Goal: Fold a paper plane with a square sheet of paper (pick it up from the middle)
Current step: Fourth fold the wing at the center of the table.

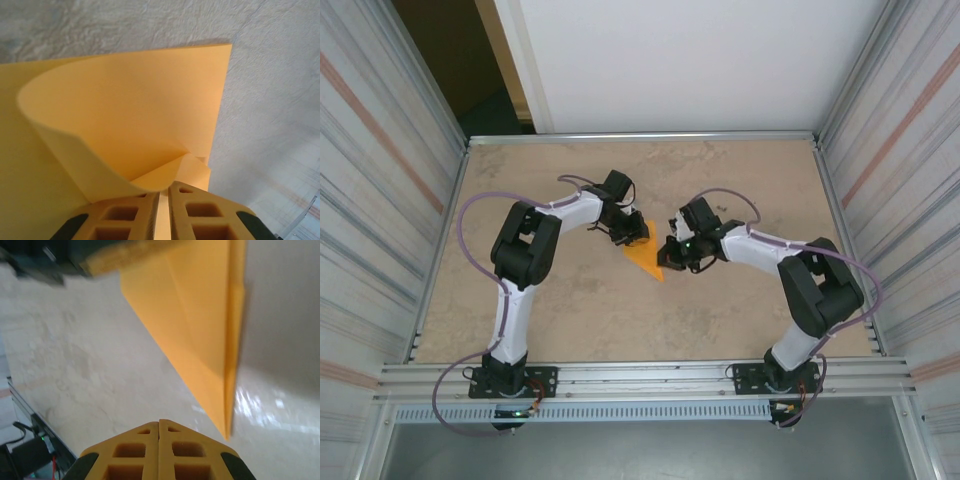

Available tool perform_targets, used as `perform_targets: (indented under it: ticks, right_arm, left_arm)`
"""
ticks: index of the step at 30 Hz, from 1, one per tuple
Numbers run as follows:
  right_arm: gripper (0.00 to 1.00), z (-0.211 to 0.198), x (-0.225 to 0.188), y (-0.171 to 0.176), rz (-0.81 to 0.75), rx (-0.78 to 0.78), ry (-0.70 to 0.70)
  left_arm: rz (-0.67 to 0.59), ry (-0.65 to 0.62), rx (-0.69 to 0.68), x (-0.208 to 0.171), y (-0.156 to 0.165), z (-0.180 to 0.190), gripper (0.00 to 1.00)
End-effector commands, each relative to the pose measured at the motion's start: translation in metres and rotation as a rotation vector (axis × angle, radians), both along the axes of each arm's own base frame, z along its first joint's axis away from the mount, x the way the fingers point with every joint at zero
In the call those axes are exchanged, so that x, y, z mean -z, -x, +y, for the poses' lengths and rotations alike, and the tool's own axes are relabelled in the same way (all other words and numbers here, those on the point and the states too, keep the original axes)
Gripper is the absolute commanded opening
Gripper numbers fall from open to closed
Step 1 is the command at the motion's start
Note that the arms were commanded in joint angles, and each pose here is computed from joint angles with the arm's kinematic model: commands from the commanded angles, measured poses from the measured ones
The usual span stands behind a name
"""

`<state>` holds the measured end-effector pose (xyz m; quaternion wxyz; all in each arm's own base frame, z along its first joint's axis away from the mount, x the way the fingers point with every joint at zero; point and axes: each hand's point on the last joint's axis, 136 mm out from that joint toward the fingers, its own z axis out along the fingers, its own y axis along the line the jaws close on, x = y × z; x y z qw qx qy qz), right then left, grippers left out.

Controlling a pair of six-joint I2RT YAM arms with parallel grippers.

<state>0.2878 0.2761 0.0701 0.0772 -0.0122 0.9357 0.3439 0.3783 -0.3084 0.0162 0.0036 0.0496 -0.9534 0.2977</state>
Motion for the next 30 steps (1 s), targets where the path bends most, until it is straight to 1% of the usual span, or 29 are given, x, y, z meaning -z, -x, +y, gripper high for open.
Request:
perform_targets:
  ticks: [1, 7, 12, 15, 18, 20, 26, 30]
  right_arm:
    - [0.01, 0.007, 0.015, -0.016, -0.002, 0.031, 0.036]
    - [0.0, 0.01, 0.042, -0.018, 0.044, 0.018, 0.08]
    - [0.0, -0.005, 0.066, -0.008, 0.098, 0.024, 0.152]
    - [0.0, -0.018, 0.083, 0.003, 0.149, 0.027, 0.219]
    - [0.0, -0.032, 0.098, 0.017, 0.212, 0.033, 0.268]
    - [0.0, -0.041, 0.106, 0.026, 0.253, 0.035, 0.291]
    - [0.0, -0.054, 0.118, 0.04, 0.306, 0.033, 0.327]
    - [0.0, -0.057, 0.121, 0.043, 0.32, 0.034, 0.33]
  left_arm:
    - [0.167, -0.205, -0.029, 0.062, 0.04, 0.038, 0.17]
    - [0.153, -0.172, -0.025, 0.052, 0.038, 0.032, 0.17]
    - [0.131, -0.142, -0.018, 0.044, 0.033, 0.028, 0.17]
    - [0.099, -0.112, -0.003, 0.037, 0.026, 0.025, 0.19]
    - [0.051, -0.048, 0.017, 0.028, 0.015, 0.021, 0.21]
    - [-0.006, 0.001, 0.039, 0.021, 0.004, 0.02, 0.24]
    - [-0.113, 0.054, 0.04, 0.013, -0.028, 0.033, 0.26]
    - [-0.126, 0.069, -0.002, 0.018, -0.049, 0.048, 0.27]
